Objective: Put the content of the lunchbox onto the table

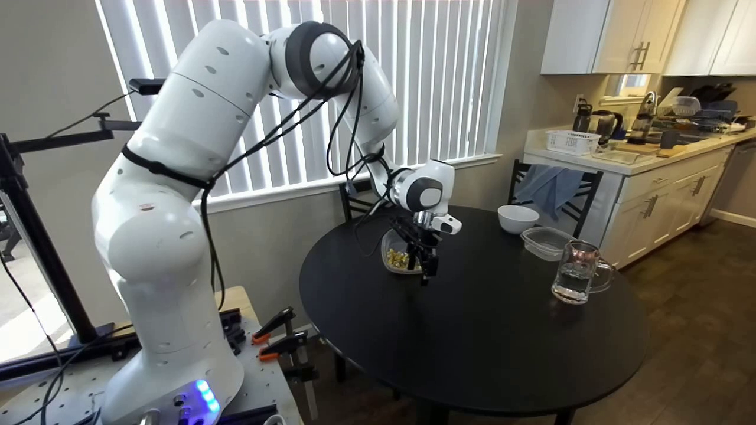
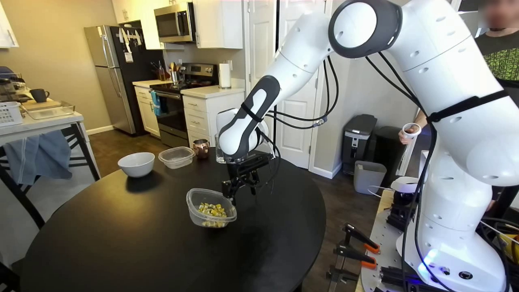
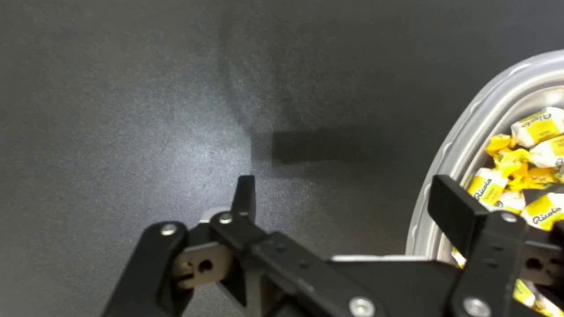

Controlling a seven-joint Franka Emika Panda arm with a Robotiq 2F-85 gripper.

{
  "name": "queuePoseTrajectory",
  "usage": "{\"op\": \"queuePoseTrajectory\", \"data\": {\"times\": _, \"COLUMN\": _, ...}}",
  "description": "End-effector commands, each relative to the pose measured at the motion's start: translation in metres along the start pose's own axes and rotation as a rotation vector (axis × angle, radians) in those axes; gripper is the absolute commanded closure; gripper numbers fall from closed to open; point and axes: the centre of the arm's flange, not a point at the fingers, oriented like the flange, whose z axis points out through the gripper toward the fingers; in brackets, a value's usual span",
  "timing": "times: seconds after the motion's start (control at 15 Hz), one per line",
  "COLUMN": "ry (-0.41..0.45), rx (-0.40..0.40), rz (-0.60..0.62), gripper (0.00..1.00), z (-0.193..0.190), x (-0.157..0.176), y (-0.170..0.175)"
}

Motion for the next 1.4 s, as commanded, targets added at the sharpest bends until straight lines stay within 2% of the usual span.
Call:
{"op": "queuePoseTrajectory", "data": {"times": 0.0, "ry": 0.002, "rx": 0.021, "rz": 0.002, "gripper": 0.0, "z": -0.016, "x": 0.001, "y": 0.004}}
{"op": "queuePoseTrajectory", "data": {"times": 0.2, "ry": 0.023, "rx": 0.041, "rz": 0.013, "gripper": 0.0, "z": -0.026, "x": 0.004, "y": 0.004}}
{"op": "queuePoseTrajectory", "data": {"times": 0.4, "ry": 0.089, "rx": 0.068, "rz": 0.054, "gripper": 0.0, "z": -0.043, "x": 0.006, "y": -0.003}}
{"op": "queuePoseTrajectory", "data": {"times": 0.67, "ry": 0.154, "rx": 0.092, "rz": 0.021, "gripper": 0.0, "z": -0.052, "x": 0.005, "y": -0.024}}
{"op": "queuePoseTrajectory", "data": {"times": 1.0, "ry": 0.166, "rx": 0.117, "rz": -0.02, "gripper": 0.0, "z": -0.038, "x": -0.004, "y": -0.049}}
{"op": "queuePoseTrajectory", "data": {"times": 1.33, "ry": 0.133, "rx": 0.059, "rz": -0.046, "gripper": 0.0, "z": -0.027, "x": -0.004, "y": -0.037}}
